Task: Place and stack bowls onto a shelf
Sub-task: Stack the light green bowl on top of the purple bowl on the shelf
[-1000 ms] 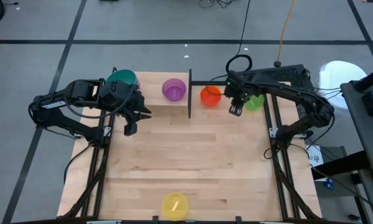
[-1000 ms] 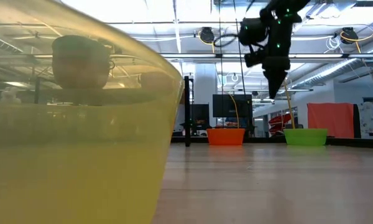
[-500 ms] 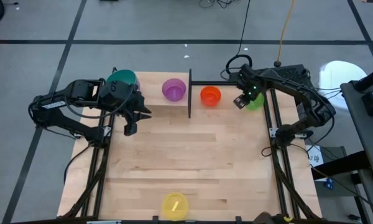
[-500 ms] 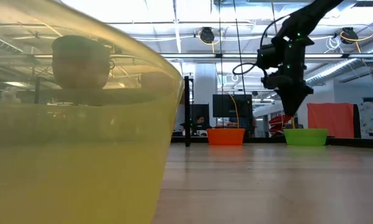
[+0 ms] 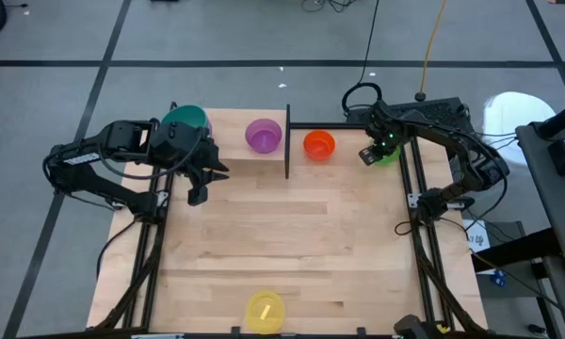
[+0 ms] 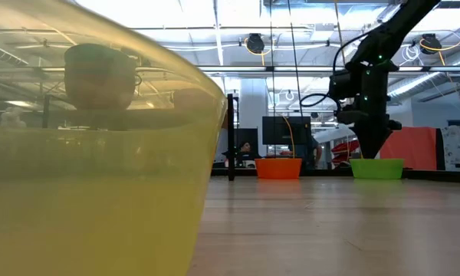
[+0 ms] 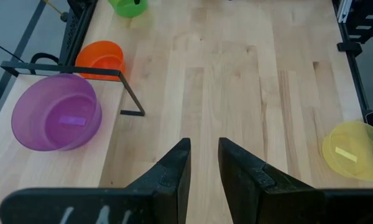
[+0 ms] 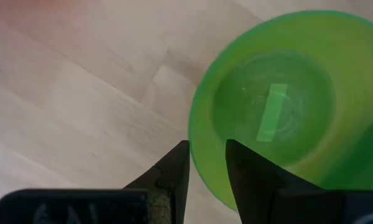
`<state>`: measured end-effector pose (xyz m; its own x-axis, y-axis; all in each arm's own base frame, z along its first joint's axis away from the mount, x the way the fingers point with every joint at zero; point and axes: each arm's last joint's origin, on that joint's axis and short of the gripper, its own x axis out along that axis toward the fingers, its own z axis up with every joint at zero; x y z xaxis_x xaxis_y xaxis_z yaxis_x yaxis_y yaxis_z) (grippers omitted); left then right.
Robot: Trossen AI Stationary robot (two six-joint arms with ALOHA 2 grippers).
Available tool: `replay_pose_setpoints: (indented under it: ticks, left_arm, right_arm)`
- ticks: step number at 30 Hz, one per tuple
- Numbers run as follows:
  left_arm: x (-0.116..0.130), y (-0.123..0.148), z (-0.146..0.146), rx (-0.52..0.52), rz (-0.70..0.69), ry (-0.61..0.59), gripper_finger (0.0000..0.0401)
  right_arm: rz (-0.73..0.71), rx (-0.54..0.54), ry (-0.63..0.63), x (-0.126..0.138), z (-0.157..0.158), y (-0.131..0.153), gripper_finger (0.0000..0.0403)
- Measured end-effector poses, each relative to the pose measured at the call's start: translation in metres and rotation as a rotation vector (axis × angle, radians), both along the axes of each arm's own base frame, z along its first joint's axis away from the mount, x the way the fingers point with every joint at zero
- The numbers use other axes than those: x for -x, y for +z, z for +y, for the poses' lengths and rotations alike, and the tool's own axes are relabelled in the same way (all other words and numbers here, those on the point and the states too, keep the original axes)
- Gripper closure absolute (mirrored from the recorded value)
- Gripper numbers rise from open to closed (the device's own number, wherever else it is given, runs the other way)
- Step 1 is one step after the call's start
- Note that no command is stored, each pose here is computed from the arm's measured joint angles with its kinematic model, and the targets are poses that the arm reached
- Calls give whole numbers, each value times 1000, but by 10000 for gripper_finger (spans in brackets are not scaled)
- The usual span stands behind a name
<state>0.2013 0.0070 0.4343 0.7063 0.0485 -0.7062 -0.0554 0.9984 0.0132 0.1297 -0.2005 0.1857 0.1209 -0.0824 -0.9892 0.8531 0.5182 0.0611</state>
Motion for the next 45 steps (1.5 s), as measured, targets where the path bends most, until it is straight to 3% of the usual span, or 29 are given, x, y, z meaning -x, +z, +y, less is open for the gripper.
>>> replay_pose_setpoints:
  ticks: [13, 16, 20, 26, 30, 36, 45]
  left_arm:
    - [0, 0, 0, -4, 1, -4, 313]
    - [0, 0, 0, -4, 0, -4, 313]
    - [0, 0, 0, -4, 1, -4, 313]
    - [0, 0, 0, -3, 1, -2, 313]
    - [0, 0, 0, -3, 1, -2, 313]
    - [0, 0, 0, -3, 0, -2, 313]
    - [0, 0, 0, -3, 0, -2, 313]
  right_arm:
    - [-28, 71, 60, 7, 3, -29, 306]
    - [-29, 81, 62, 6, 3, -29, 329]
    - [-27, 98, 92, 6, 2, -29, 390]
    - [-44, 136, 139, 4, 6, -19, 401]
    - [-66, 171, 173, 3, 15, 7, 402]
    - [-74, 301, 273, -7, 24, 77, 402]
    - [-208, 464, 490, -56, 37, 180, 403]
